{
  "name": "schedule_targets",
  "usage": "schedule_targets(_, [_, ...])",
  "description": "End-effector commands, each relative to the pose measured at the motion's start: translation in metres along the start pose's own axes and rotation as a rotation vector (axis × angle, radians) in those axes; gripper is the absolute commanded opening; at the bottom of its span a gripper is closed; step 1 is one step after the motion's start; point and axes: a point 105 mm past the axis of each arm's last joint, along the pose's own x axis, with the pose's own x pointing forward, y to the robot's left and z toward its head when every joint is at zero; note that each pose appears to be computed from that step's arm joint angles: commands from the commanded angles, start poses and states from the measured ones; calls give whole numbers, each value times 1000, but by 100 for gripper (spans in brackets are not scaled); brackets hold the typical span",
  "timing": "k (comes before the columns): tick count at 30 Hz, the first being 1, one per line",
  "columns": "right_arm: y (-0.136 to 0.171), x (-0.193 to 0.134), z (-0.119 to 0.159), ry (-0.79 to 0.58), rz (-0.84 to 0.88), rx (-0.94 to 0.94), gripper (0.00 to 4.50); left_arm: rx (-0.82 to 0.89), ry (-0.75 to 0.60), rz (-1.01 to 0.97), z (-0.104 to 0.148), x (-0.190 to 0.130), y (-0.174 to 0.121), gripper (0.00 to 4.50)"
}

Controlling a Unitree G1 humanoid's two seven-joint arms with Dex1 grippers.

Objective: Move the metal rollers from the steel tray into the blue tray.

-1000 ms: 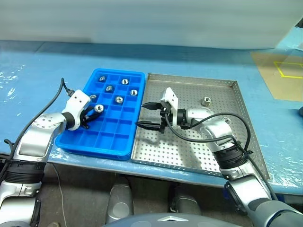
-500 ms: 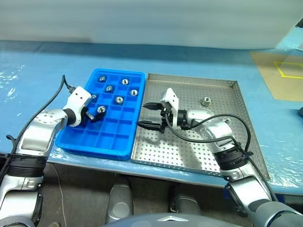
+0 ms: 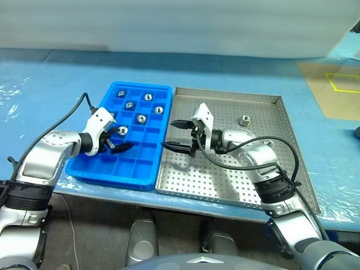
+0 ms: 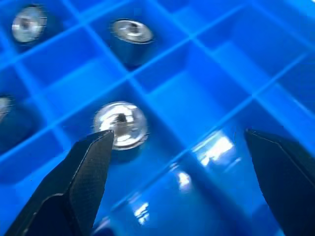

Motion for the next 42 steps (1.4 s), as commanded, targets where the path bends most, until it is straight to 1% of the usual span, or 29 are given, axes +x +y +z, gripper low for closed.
schedule_targets(1, [1,-5,21,-77,-7,-45,450,-31,-147,-49,33,1,-7,449])
schedule_targets(8, [-5,-18,25,-85,-68,-62,450,-47,-233,-82,61,19,-5,449])
schedule_targets(10, [-7,-22,25,-86,-90,-65,450,-43,-240,-90,66,23,-5,449])
schedule_targets(19, [-11,-47,24,-66,-183,-68,450,23,-307,-125,95,54,-3,449])
schedule_targets(23, [-11,-60,21,-44,-219,-52,450,86,-312,-186,106,65,-10,449])
schedule_targets(26, [-7,-70,18,-26,-236,-35,450,136,-312,-259,116,74,-20,449])
schedule_targets(32, [-4,-87,12,6,-302,-20,450,196,-311,-300,126,93,-27,449])
schedule_targets(39, [-4,-110,7,21,-410,-8,450,162,-381,-355,143,119,-47,449])
schedule_targets(42, [-3,-114,6,21,-439,-1,450,169,-383,-351,146,127,-51,449])
